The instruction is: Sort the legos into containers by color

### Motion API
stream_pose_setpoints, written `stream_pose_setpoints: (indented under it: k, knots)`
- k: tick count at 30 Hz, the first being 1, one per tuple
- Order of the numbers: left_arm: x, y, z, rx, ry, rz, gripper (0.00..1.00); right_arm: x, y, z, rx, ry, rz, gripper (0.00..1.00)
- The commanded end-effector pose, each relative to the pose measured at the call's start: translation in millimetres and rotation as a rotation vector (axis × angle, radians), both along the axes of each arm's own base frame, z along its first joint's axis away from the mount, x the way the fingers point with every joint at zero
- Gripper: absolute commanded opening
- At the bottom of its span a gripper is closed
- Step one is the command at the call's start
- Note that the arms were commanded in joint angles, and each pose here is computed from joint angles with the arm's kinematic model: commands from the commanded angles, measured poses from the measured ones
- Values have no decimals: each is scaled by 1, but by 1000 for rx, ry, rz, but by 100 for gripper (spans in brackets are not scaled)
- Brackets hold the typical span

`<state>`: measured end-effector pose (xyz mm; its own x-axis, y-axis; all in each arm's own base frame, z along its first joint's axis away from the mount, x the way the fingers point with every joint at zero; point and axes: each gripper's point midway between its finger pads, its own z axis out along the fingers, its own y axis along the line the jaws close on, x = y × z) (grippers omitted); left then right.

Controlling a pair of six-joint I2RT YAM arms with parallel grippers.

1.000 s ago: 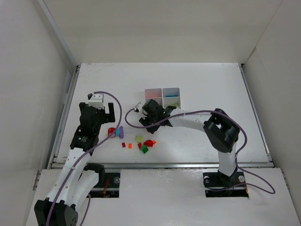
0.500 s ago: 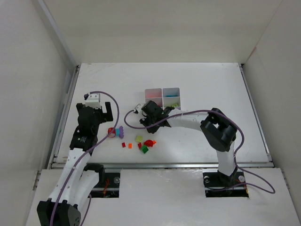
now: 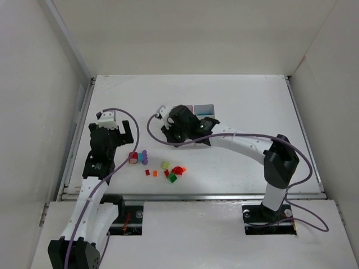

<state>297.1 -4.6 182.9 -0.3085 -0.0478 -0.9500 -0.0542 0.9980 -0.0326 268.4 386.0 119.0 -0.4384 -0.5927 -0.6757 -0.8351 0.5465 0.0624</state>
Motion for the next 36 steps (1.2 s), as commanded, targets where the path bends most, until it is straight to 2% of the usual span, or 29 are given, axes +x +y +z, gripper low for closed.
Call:
stream_pose_setpoints:
  k: [1,7,11,16,26,31,36]
  knots:
    - [5,-1,9,-51,-53,-4,100,40,23,99,193,-174,-126,0]
    - [3,-4,7,-74,-53,-28,100,107,8,99,116,-205,-399,0]
    - [1,-3,7,-77,-61,-28,100,126,-7,98,121,-182,-480,0]
    - [0,-2,7,-79,-70,-28,100,141,-26,73,145,-63,-568,0]
    - [2,-3,7,-81,-70,-37,100,157,-35,55,170,-21,-598,0]
    - [2,-3,4,-81,-61,-37,100,157,-35,53,170,-21,-598,44]
    - [2,-5,5,-84,-60,-46,100,167,-35,63,195,-80,-608,42]
